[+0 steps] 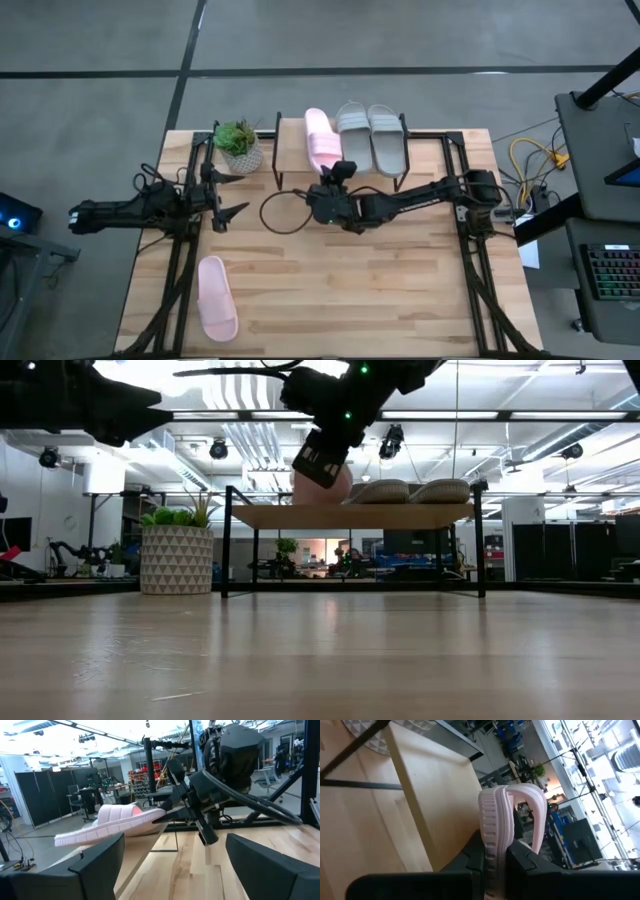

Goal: Pick and place slides into the shelf
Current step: Put the top pink slide on the shelf

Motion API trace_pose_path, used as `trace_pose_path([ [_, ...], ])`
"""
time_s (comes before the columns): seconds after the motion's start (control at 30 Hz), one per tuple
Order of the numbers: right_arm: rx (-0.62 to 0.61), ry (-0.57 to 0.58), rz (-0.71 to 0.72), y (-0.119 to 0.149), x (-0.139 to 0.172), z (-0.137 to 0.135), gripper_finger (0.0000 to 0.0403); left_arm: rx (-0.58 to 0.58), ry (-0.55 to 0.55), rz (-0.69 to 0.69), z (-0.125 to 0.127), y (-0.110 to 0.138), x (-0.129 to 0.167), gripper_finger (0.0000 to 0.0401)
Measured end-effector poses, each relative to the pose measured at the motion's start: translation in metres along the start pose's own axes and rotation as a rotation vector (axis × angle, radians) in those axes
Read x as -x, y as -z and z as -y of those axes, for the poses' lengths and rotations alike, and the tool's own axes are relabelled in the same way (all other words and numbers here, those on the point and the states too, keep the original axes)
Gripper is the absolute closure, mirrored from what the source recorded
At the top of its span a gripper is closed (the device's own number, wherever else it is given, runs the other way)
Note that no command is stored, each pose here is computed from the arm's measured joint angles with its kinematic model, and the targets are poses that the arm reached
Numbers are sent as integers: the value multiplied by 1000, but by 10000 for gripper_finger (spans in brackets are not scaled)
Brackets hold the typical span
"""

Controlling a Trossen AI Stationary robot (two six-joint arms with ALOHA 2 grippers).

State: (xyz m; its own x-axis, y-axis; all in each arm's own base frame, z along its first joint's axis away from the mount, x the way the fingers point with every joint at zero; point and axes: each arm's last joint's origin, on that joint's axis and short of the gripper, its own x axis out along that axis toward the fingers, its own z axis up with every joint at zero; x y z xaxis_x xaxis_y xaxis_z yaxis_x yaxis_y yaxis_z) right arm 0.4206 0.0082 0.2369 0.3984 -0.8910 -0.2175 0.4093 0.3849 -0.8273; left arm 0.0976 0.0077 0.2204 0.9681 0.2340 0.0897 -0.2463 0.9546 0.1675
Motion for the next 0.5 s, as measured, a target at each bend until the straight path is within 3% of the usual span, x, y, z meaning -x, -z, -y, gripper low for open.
trace_pose_path([
  [0.4,48,-27,-10,3,-14,2,378,0,0,2,0,0,0,70],
  [0.5,44,-28,-5,2,-14,4,361,-1,1,-3,0,0,0,70],
])
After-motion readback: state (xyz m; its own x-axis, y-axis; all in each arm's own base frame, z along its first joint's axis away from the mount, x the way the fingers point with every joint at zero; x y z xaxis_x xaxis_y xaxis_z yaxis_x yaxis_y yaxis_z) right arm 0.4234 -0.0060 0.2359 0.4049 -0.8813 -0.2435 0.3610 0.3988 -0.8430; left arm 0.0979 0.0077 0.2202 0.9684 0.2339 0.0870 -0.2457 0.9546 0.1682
